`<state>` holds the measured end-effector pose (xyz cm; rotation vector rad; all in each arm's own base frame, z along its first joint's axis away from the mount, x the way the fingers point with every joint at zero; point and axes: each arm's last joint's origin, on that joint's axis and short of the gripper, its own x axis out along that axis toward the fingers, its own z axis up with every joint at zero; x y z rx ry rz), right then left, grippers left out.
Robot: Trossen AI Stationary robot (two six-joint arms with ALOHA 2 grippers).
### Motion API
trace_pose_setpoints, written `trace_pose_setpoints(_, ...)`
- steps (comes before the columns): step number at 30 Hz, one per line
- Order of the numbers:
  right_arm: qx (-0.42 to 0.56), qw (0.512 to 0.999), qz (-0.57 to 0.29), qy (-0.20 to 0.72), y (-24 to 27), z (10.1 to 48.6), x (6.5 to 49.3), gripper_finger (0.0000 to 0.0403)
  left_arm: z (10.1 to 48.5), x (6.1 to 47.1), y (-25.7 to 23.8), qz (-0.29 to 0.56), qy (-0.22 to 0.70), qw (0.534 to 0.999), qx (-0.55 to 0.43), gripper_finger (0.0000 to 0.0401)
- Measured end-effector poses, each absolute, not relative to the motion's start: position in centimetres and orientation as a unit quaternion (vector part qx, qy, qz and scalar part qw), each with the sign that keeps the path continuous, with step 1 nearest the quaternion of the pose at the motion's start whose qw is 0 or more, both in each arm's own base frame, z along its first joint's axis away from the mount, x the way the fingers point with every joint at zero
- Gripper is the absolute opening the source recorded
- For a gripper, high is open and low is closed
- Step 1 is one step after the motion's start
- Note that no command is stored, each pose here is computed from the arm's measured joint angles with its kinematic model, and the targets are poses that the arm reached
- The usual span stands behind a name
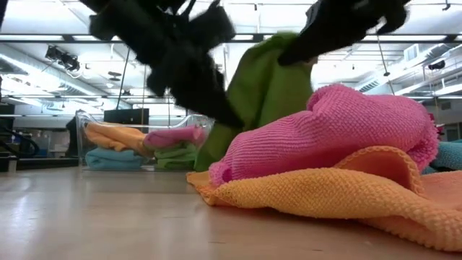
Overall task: Fold microfiber towels
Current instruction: Fold the green microfiber towel
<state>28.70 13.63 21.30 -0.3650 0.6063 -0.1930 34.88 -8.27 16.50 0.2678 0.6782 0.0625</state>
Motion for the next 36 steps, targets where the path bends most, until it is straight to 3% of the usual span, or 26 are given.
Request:
trace_pose_setpoints(9, -0.141, 0.944, -0.043, 0.295, 16.2, 21.4, 27.5, 0.0006, 15.0, 34.4, -8.9, 0.048, 0.373, 0.914, 0.151, 0.0167)
trace_pose_setpoints(15, -0.135, 0.946, -0.031, 0.293, 16.9, 21.4, 27.1, 0.0007, 14.9, 34.2, -9.7, 0.022, 0.374, 0.917, 0.139, 0.0018)
trace_pose_setpoints(22, -0.101, 0.934, 0.074, 0.333, 17.8, 23.0, 27.4, 0.0028, 17.2, 33.2, -12.6, -0.053, 0.376, 0.903, 0.203, 0.0007)
trace_pose_setpoints(28, -0.1, 0.908, 0.127, 0.385, 18.4, 25.7, 27.3, 0.0027, 19.4, 32.8, -16.2, -0.132, 0.348, 0.882, 0.288, 0.0025)
trace_pose_setpoints(36, -0.1, 0.901, 0.175, 0.385, 20.7, 25.9, 25.7, 0.0027, 19.2, 30.8, -20.6, -0.198, 0.326, 0.885, 0.266, 0.0008)
